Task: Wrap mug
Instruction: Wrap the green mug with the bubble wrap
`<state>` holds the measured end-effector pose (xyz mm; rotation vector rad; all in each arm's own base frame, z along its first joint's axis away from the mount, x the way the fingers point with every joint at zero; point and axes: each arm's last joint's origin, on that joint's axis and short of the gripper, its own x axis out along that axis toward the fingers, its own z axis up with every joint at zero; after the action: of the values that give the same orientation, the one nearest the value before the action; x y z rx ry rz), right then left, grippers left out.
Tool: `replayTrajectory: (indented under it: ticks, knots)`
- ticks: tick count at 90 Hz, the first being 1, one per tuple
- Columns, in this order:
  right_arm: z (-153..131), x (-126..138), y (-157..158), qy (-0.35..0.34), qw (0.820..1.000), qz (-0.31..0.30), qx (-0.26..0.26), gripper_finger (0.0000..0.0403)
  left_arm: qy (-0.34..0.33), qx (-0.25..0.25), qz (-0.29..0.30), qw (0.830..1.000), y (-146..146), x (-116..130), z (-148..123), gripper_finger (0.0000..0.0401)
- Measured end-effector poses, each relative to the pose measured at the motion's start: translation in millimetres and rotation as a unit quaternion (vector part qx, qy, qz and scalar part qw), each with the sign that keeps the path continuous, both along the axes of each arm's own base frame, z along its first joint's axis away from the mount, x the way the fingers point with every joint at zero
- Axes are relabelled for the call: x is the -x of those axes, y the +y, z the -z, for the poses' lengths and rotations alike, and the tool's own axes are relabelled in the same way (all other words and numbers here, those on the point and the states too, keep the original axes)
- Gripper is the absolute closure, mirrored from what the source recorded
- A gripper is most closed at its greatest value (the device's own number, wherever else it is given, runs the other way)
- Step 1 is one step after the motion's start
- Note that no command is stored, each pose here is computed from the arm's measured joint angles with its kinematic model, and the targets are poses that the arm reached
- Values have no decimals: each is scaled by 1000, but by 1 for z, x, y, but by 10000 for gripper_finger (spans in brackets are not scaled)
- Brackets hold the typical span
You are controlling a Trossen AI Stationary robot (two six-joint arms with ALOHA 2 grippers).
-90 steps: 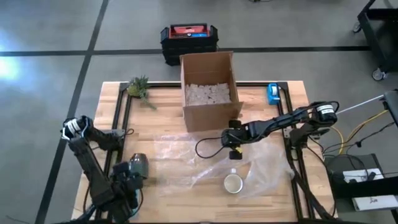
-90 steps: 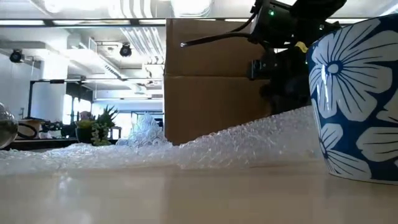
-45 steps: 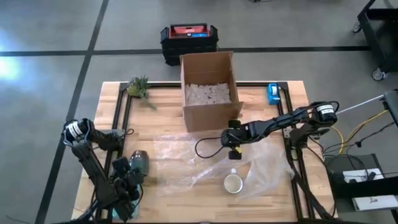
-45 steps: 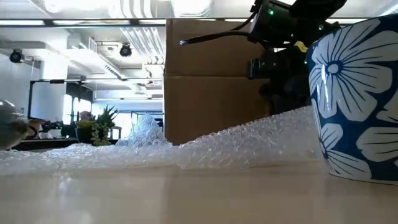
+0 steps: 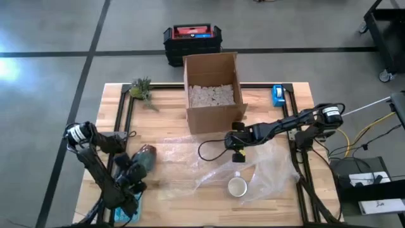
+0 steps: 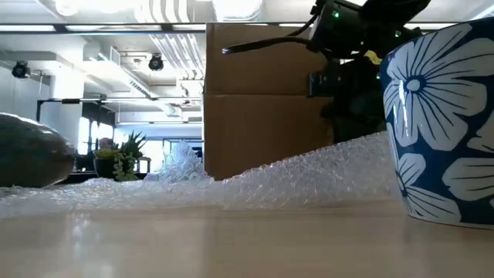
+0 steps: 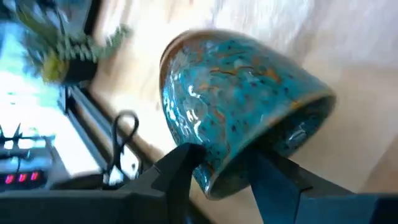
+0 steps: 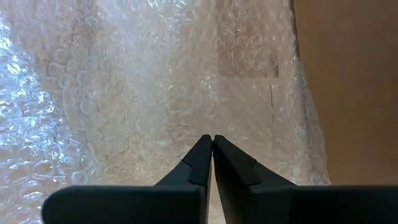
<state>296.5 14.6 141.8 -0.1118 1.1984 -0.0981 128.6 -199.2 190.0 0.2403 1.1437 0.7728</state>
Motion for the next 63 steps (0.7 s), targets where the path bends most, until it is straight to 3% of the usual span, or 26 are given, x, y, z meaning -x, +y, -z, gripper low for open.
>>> replayTrajectory:
  ticks: [16,63]
  knots:
    - [0,-1,0,-11,1000,0,-1,401,-24,-27,24,999,5,-3,2,302]
    - [4,1,0,-14,1000,3,-2,401,-31,-84,2,996,37,-9,27,335]
